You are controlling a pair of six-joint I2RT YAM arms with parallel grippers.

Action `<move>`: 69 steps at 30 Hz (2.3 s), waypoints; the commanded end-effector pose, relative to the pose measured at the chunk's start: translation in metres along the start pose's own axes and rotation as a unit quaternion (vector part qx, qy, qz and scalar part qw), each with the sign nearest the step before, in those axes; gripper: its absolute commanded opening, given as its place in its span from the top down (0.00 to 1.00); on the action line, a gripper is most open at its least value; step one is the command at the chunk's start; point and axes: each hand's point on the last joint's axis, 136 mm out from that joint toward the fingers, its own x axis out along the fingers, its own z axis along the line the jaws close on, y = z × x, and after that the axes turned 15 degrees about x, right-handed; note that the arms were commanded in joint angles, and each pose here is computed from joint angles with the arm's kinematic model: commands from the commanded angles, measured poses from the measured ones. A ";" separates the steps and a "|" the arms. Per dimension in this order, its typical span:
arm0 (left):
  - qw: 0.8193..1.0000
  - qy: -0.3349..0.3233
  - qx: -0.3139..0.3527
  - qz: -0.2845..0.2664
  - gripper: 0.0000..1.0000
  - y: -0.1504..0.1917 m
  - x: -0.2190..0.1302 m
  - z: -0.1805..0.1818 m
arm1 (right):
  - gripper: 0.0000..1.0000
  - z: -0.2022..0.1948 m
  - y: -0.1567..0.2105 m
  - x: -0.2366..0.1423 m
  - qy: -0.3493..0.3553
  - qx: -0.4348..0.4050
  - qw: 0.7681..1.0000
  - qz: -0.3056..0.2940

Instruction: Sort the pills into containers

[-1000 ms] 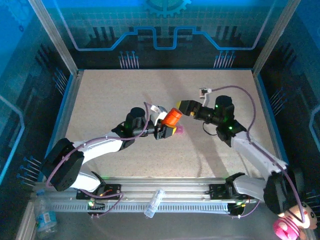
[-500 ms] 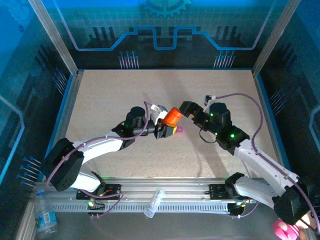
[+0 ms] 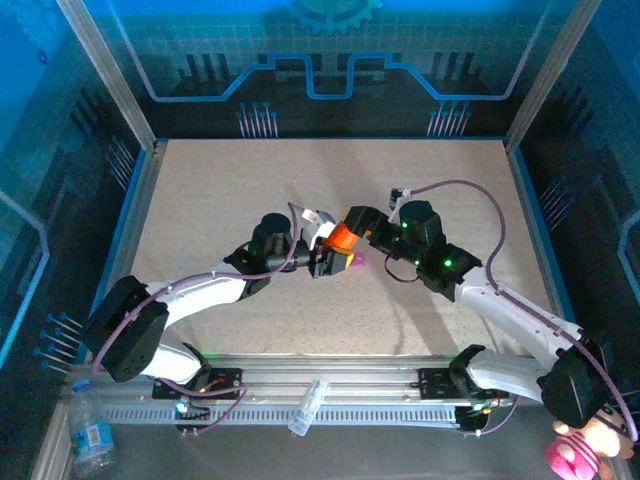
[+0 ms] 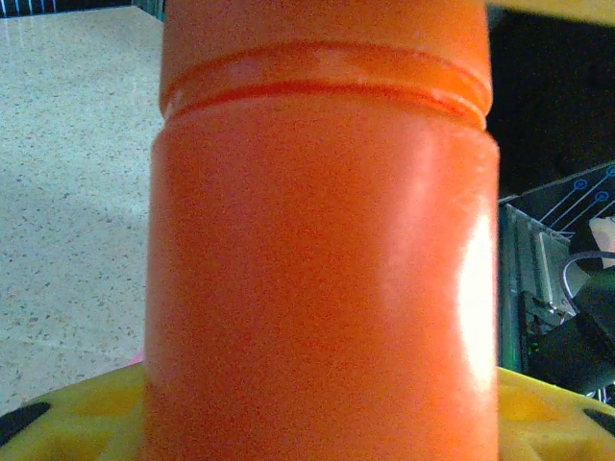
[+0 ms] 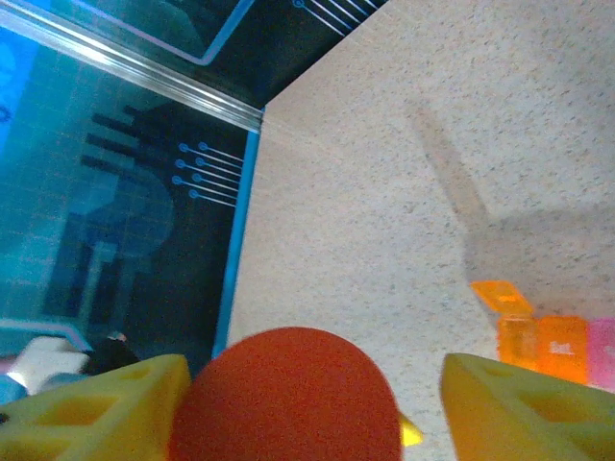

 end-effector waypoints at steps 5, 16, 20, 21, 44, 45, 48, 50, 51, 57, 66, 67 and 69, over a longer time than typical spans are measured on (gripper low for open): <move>0.999 0.015 0.010 -0.029 1.00 -0.023 0.002 -0.005 | 0.48 0.031 0.015 0.001 -0.062 -0.065 0.994 0.064; 0.999 0.030 0.008 -0.037 1.00 -0.027 -0.002 -0.011 | 0.46 0.048 0.023 -0.033 -0.247 -0.241 0.923 0.168; 0.999 0.031 0.006 -0.037 1.00 -0.026 0.000 -0.011 | 0.46 0.046 0.013 -0.026 -0.224 -0.200 0.942 0.150; 0.999 0.031 0.006 -0.037 1.00 -0.026 0.000 -0.011 | 0.46 0.046 0.012 -0.025 -0.222 -0.193 0.945 0.144; 1.000 0.011 0.019 -0.017 1.00 -0.018 0.002 -0.003 | 0.07 0.021 -0.009 -0.024 -0.009 -0.036 0.999 0.006; 1.000 0.011 0.020 -0.017 1.00 -0.018 0.002 -0.003 | 0.07 0.022 -0.006 -0.021 -0.009 -0.038 0.999 0.011; 1.000 0.011 0.018 -0.014 1.00 -0.017 0.003 -0.003 | 0.07 0.025 0.003 -0.014 -0.009 -0.043 0.999 0.024; 1.000 0.011 0.016 -0.016 1.00 -0.018 0.003 -0.003 | 0.09 0.025 0.007 -0.010 -0.008 -0.046 0.999 0.028; 1.000 0.011 0.016 -0.017 1.00 -0.018 0.003 -0.003 | 0.10 0.025 0.007 -0.008 -0.008 -0.047 0.998 0.030; 1.000 0.011 0.017 -0.018 1.00 -0.019 0.003 -0.003 | 0.26 0.024 0.006 -0.007 -0.009 -0.052 0.998 0.025; 0.999 0.014 0.018 -0.023 1.00 -0.022 0.003 -0.004 | 0.53 0.022 0.010 -0.006 -0.041 -0.079 0.995 0.054; 0.999 0.016 0.017 -0.024 1.00 -0.022 0.003 -0.005 | 0.53 0.019 0.012 -0.005 -0.057 -0.098 0.991 0.067; 0.999 0.020 0.016 -0.026 1.00 -0.024 0.002 -0.006 | 0.52 0.021 0.011 -0.005 -0.099 -0.142 0.981 0.087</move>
